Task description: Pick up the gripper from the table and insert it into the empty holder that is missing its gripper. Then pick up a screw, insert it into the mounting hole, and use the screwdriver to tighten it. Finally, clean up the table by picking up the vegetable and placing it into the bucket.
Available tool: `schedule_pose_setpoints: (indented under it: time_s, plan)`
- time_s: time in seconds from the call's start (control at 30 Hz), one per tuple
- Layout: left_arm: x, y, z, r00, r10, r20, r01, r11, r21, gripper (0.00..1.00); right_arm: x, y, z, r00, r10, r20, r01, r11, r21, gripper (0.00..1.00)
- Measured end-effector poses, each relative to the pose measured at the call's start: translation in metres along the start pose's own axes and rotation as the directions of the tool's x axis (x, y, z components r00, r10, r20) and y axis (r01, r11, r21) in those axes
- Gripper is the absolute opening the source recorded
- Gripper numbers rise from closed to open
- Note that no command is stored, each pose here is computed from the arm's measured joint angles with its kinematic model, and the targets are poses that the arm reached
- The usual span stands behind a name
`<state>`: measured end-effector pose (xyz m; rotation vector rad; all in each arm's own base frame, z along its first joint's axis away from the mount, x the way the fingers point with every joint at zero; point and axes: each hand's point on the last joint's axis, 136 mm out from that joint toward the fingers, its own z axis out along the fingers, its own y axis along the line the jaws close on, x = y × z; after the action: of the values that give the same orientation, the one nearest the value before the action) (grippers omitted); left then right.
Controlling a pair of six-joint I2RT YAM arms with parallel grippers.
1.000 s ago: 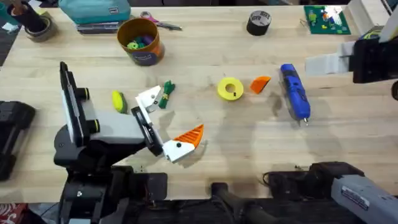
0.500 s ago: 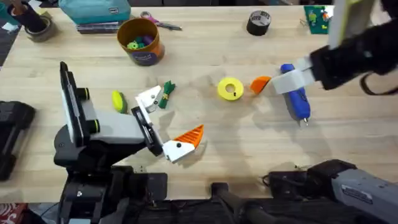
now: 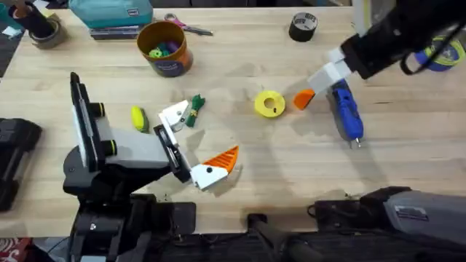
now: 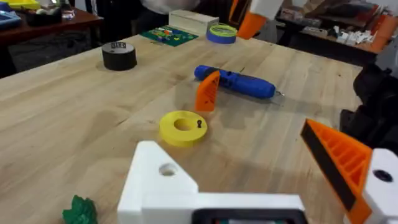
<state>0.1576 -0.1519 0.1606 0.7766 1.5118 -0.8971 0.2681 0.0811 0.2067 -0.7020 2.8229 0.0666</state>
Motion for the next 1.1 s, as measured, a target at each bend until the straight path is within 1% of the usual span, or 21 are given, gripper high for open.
schedule_pose_setpoints:
  time_s: [0.2,0.33,0.43,0.47,0.53,0.77,1.07,1.1]
  plan:
    - [0.000,0.000,0.000,1.000,0.001,0.000,-0.001,1.000,0.000,0.985,-0.008,-0.009,0.030,0.997,0.002,-0.076,-0.003,1.000,-0.009,0.995]
    - [0.000,0.000,0.000,1.000,0.000,0.000,0.000,1.000,0.000,0.985,-0.018,-0.014,0.046,0.999,0.008,-0.048,-0.008,1.000,-0.001,0.995]
    - [0.000,0.000,0.000,1.000,0.000,0.000,0.000,1.000,0.000,0.985,-0.010,-0.015,0.064,0.998,0.016,-0.065,-0.017,1.000,-0.003,0.995]
    - [0.000,0.000,0.000,1.000,0.000,0.000,0.000,1.000,0.000,0.985,-0.002,-0.015,0.083,0.996,0.024,-0.080,-0.025,1.000,-0.005,0.995]
    - [0.000,0.000,0.000,1.000,0.000,0.000,0.000,1.000,0.000,0.985,0.000,-0.016,0.092,0.996,0.034,-0.076,-0.034,0.999,-0.003,0.995]
    - [0.000,0.000,0.000,1.000,0.001,0.000,-0.001,1.000,0.000,0.986,0.003,-0.016,0.113,0.997,0.053,-0.060,-0.053,0.999,0.001,0.995]
    - [0.000,0.000,0.000,1.000,0.000,0.000,0.000,1.000,0.000,0.986,0.004,-0.016,0.117,0.996,0.067,-0.061,-0.067,0.998,0.002,0.983]
    - [0.000,0.000,0.000,1.000,0.000,0.000,0.000,1.000,0.000,0.985,0.004,-0.015,0.122,0.995,0.069,-0.072,-0.069,0.998,0.000,0.980]
